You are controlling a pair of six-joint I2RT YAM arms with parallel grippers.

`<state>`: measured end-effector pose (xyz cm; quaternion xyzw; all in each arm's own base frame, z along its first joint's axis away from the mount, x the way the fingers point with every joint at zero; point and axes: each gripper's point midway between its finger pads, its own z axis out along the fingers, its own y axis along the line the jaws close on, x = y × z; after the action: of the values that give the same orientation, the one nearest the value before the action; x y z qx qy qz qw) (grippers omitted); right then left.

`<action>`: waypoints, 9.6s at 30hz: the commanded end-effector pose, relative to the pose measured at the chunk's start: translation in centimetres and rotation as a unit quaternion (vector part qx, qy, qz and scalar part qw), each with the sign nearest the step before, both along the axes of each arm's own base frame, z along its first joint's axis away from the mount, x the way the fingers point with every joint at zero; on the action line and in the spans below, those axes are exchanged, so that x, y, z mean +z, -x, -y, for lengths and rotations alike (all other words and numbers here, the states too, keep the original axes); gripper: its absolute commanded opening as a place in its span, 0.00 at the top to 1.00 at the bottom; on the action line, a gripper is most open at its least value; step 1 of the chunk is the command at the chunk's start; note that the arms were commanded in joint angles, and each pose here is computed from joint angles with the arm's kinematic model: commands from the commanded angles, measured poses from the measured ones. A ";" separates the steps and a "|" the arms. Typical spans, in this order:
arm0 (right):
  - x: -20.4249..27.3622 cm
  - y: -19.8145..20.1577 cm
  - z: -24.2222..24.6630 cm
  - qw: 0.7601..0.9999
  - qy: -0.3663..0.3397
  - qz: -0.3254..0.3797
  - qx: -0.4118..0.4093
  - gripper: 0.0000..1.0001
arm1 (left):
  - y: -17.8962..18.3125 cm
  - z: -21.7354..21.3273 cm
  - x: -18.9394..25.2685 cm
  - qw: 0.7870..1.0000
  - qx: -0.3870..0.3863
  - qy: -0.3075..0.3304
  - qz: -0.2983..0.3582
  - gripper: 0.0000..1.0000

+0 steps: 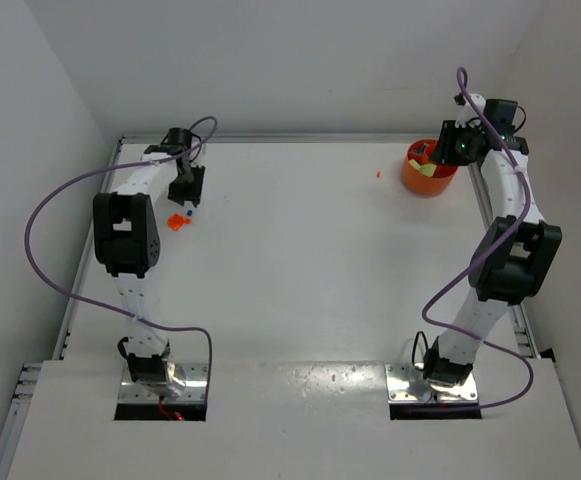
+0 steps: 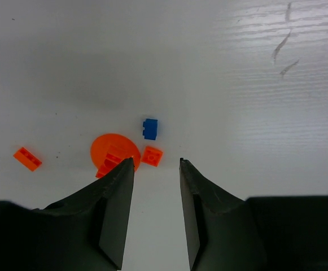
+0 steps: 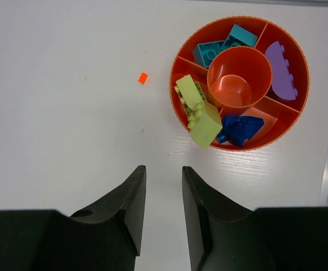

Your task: Sort the legos into containers by color

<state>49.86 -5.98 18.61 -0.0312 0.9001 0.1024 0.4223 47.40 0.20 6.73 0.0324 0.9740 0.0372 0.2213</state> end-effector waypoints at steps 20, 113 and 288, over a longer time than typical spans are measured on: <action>1.8 -0.5 -0.9 1.000 -0.006 0.024 0.014 0.65 | -0.1 -0.5 -5.1 0.999 -0.020 -0.018 -0.028 0.57; 1.9 13.7 -37.6 0.771 0.001 0.267 0.578 0.52 | 14.1 24.1 17.7 0.666 -0.307 0.669 -0.121 0.97; 3.7 -3.9 2.5 0.991 0.079 0.109 0.008 0.62 | 0.2 16.7 13.8 0.910 -0.172 0.356 0.124 0.45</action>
<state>53.49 -11.27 12.04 -0.0348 0.9162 0.0189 0.3987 46.77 -16.06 18.85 0.1074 0.8759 -0.3391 0.3258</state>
